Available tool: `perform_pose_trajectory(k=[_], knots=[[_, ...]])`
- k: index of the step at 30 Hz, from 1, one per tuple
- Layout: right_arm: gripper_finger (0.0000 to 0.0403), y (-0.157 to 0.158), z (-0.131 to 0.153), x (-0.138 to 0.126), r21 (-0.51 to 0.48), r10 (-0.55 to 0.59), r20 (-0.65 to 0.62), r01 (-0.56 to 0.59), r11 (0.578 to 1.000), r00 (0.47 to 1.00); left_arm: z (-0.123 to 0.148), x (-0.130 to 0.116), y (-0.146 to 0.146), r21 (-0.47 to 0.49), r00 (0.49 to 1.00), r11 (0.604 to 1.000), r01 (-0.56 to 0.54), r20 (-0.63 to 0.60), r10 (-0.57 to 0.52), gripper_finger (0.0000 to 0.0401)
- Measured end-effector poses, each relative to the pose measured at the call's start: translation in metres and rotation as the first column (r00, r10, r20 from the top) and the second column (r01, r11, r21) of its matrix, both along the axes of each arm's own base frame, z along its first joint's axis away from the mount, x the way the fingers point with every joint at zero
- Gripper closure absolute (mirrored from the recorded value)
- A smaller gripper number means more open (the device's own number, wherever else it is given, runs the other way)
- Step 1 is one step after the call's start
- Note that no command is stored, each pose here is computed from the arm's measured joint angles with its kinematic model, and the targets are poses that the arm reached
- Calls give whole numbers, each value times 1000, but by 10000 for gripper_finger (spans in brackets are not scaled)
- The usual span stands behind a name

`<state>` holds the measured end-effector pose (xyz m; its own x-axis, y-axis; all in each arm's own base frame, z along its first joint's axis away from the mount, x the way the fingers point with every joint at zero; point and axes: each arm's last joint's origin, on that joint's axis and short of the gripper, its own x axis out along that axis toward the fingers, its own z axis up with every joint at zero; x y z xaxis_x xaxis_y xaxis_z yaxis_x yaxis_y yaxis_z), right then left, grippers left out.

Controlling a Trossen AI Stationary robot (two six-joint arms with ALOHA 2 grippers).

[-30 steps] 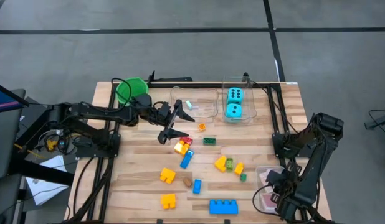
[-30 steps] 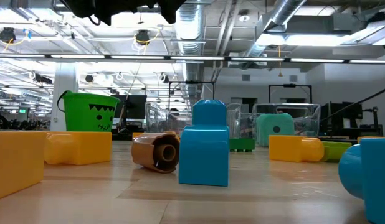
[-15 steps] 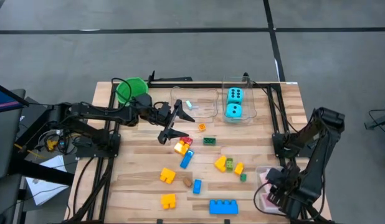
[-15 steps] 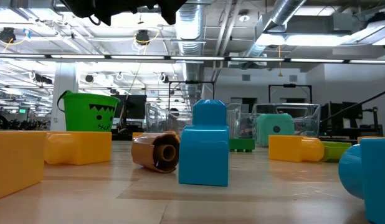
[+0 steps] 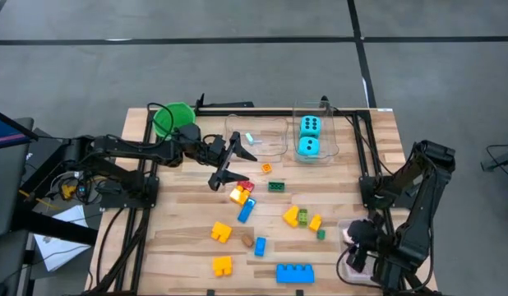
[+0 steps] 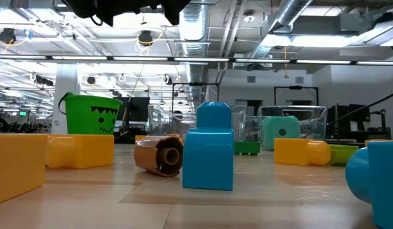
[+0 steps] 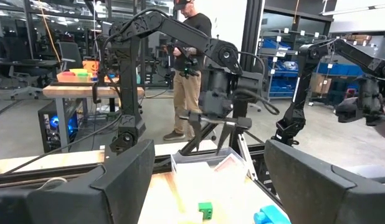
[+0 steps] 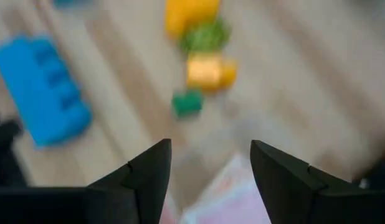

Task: Pick & Place Toys
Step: Put the blue gamepiece into the left transparent bin

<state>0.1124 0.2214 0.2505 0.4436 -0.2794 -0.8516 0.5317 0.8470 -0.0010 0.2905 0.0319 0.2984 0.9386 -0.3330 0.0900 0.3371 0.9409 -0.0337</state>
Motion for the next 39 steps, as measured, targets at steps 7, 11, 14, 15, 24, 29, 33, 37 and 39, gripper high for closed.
perform_pose_trajectory(k=[7,11,14,15,24,29,33,37,39], knots=[[159,-19,12,3,-197,-47,252,99,975,967,0,0,1,-27,999,999,-38,-8,38,103],[109,-24,15,7,-255,-29,306,112,960,952,5,-4,1,-54,999,998,-39,-13,38,102],[77,-28,15,13,-302,-3,291,95,949,957,14,-14,-1,-58,999,998,-37,-17,36,102],[68,-29,15,15,-320,8,285,88,943,958,17,-18,-3,-58,999,998,-34,-20,33,102],[54,-44,19,37,-521,125,271,36,853,954,31,-46,-41,-32,993,995,99,-67,-101,102],[58,-48,19,46,-538,118,316,76,839,941,32,-48,-64,26,981,982,190,-45,-188,102],[58,-39,12,55,-516,129,333,67,854,934,32,-49,-70,43,976,976,214,-38,-212,103],[63,-22,2,69,-491,177,339,13,871,924,33,-50,-71,42,976,975,217,-31,-215,103],[67,-12,-5,78,-488,211,326,-28,872,922,33,-50,-71,36,976,975,217,-33,-216,103]])
